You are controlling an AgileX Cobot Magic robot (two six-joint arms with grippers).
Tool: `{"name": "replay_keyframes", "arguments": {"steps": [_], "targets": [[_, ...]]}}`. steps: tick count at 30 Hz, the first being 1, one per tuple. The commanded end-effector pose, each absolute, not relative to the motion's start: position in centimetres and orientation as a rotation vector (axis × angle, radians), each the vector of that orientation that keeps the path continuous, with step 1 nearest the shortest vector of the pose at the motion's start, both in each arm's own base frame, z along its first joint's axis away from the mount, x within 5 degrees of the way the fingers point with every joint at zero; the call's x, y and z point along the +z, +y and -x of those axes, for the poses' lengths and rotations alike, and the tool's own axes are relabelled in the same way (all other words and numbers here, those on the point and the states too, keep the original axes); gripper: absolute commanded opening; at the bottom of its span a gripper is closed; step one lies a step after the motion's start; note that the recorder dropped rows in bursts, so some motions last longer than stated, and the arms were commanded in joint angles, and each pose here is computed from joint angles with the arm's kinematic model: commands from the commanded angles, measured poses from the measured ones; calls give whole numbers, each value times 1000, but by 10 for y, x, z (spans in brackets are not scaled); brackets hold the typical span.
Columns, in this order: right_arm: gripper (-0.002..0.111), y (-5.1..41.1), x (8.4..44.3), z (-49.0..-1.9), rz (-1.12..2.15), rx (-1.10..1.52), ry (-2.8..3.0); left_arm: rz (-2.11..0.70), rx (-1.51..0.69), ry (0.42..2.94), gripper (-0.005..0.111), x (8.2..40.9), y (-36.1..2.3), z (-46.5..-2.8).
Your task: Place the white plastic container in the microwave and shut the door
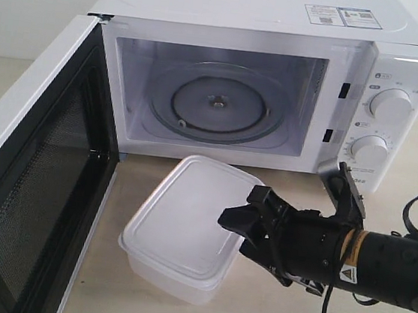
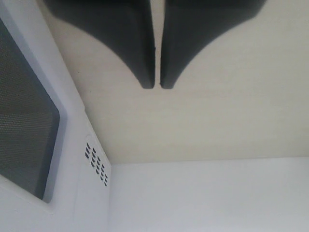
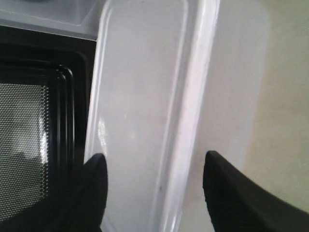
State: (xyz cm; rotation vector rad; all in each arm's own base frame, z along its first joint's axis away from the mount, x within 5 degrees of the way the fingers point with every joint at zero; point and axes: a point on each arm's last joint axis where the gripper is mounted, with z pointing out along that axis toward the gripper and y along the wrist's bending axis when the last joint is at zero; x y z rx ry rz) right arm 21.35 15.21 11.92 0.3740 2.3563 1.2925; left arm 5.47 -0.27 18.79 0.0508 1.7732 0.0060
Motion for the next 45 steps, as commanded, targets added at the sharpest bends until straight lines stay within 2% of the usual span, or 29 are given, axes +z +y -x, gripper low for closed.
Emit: {"name": "replay_keyframes", "arguments": {"steps": [1, 5, 10, 12, 14, 19, 24, 26, 30, 34, 45], "targets": [[52, 150, 116, -219, -358, 1204, 2409, -48, 7, 1776, 4, 187, -3, -55], [52, 152, 117, -223, -333, 1187, 2413, -48, 7, 1776, 4, 187, -3, -55], [32, 153, 118, -224, -318, 1181, 2409, -48, 7, 1776, 4, 187, -3, -55], [29, 153, 118, -224, -310, 1179, 2413, -48, 7, 1776, 4, 187, -3, -55], [30, 152, 118, -224, -307, 1174, 2417, -48, 7, 1776, 4, 187, -3, -55], [42, 152, 117, -224, -307, 1172, 2419, -48, 7, 1776, 4, 187, -3, -55], [41, 152, 115, -224, -320, 1169, 2428, -48, 7, 1776, 4, 187, -3, -55], [37, 154, 111, -226, -315, 1175, 2441, -48, 7, 1776, 4, 187, -3, -55], [15, 161, 109, -227, -296, 1286, 2410, -48, 7, 1776, 4, 187, -3, -55], [2, 162, 106, -227, -301, 1307, 2407, -48, 7, 1776, 4, 187, -3, -55], [0, 163, 116, -225, -282, 1353, 2383, -48, 7, 1776, 4, 187, -3, -55]]}}
